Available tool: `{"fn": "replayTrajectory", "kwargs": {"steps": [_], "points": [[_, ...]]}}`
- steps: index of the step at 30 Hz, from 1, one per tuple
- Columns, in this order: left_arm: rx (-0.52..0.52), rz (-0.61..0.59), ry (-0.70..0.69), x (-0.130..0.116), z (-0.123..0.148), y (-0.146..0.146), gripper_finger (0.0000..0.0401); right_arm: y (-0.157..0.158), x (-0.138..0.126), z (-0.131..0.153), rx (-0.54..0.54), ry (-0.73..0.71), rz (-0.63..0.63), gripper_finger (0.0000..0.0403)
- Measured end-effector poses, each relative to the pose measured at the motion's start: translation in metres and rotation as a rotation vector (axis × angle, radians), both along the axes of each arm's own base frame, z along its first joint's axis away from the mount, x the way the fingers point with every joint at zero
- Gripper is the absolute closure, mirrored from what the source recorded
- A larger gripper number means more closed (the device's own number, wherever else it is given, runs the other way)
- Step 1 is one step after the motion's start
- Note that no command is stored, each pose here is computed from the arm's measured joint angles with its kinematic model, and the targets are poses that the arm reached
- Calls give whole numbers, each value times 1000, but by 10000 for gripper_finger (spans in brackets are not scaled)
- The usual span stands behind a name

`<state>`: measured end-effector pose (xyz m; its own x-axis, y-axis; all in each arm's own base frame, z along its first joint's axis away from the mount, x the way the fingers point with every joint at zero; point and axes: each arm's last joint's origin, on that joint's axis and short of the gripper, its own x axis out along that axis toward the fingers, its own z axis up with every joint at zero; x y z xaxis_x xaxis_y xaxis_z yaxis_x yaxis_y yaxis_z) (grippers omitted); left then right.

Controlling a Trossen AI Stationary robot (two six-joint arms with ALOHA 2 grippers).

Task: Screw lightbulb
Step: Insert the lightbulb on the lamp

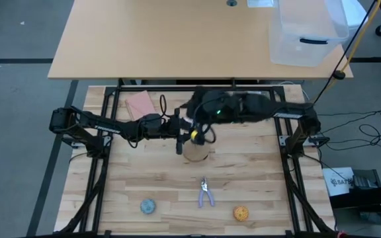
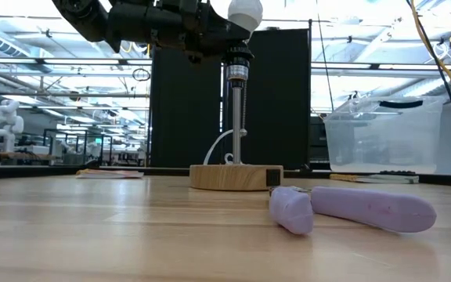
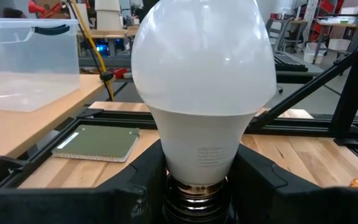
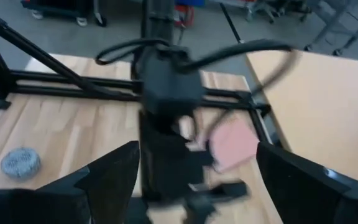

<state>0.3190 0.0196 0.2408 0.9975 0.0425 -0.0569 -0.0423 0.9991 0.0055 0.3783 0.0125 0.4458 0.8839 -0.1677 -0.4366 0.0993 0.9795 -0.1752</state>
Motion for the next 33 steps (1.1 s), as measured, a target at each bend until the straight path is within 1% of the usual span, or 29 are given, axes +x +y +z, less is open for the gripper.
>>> {"fn": "replayTrajectory", "kwargs": {"steps": [3, 6, 9, 11, 15, 19, 22, 24, 27, 30, 33], "points": [[0, 0, 0, 0, 0, 0, 257, 12, 15, -17, -22, -69, 41, 88], [0, 0, 0, 0, 0, 0, 257, 25, 24, -23, -56, -164, 88, 88], [0, 0, 0, 0, 0, 0, 257, 32, 22, -21, -78, -222, 114, 88], [0, 0, 1, 0, 0, 0, 257, 34, 15, -17, -98, -265, 101, 88], [0, 0, 0, 0, 0, 0, 257, 33, -8, -11, -126, -409, 62, 88], [0, 0, -2, 0, 0, 0, 257, 27, -42, -23, -123, -520, 41, 88], [1, 0, -3, 0, 0, 0, 257, 18, -74, -37, -110, -559, 16, 88], [1, 0, -3, 0, 0, 0, 257, 12, -95, -50, -72, -562, 2, 88], [1, 0, -4, 0, 0, 0, 257, 6, -118, -74, -5, -532, -18, 88], [1, 0, -4, 0, 0, 0, 257, 5, -132, -102, 51, -520, -30, 88], [1, 0, -4, 0, 0, 0, 257, 4, -136, -129, 81, -527, -36, 88]]}}
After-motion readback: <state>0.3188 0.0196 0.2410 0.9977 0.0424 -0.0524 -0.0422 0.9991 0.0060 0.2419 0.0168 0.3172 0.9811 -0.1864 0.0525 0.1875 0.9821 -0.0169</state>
